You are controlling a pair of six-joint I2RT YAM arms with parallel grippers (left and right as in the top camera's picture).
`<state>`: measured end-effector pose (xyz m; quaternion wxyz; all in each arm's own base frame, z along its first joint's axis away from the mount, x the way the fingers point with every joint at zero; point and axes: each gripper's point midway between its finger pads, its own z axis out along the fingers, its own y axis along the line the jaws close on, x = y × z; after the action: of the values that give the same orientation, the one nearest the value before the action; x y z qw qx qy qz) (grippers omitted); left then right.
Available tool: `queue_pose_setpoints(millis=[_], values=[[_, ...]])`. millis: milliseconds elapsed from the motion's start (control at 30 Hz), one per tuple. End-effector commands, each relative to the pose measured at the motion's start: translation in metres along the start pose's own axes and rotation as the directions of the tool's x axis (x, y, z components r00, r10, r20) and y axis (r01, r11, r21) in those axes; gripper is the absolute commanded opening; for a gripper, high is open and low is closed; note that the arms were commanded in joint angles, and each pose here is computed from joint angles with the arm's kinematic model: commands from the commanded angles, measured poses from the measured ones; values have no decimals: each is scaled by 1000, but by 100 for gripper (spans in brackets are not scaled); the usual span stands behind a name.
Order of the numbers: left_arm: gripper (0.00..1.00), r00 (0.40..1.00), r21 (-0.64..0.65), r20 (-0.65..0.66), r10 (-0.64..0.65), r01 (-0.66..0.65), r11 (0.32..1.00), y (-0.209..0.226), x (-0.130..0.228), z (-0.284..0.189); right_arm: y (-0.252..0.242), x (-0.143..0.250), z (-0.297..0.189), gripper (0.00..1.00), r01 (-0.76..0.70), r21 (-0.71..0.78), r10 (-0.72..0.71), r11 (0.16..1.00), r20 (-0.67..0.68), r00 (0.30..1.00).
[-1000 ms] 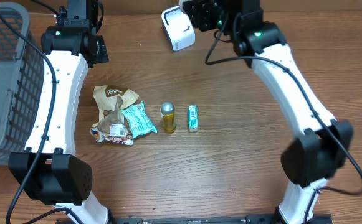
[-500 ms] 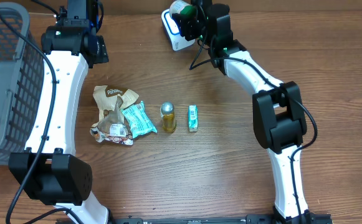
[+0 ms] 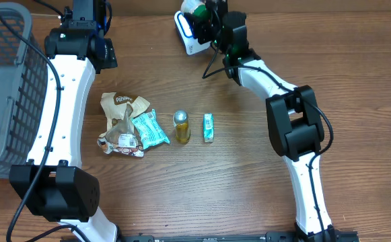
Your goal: Scan the item barcode
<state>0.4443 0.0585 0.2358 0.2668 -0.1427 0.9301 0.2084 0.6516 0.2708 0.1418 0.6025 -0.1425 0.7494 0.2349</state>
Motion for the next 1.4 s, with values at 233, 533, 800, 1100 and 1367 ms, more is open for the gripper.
queue_pose_setpoints(millis=[233, 533, 800, 1100, 1367], values=[[100, 999, -5, 34, -8, 8, 1000, 6, -8, -11, 1, -11, 3, 4, 13, -8, -12, 1000, 74, 997], [99, 999, -5, 34, -8, 8, 1000, 6, -8, -11, 20, -65, -11, 4, 36, -81, -20, 996, 184, 983], [100, 999, -5, 34, -8, 8, 1000, 6, -8, -11, 32, -159, -67, 4, -117, -174, 143, 978, 148, 979], [99, 999, -5, 34, -8, 8, 1000, 6, -8, -11, -41, -170, -202, 4, -341, 154, 366, 927, -190, 911], [100, 999, -5, 34, -8, 8, 1000, 6, -8, -11, -100, -64, -316, 10, -391, 547, 655, 740, -455, 603]])
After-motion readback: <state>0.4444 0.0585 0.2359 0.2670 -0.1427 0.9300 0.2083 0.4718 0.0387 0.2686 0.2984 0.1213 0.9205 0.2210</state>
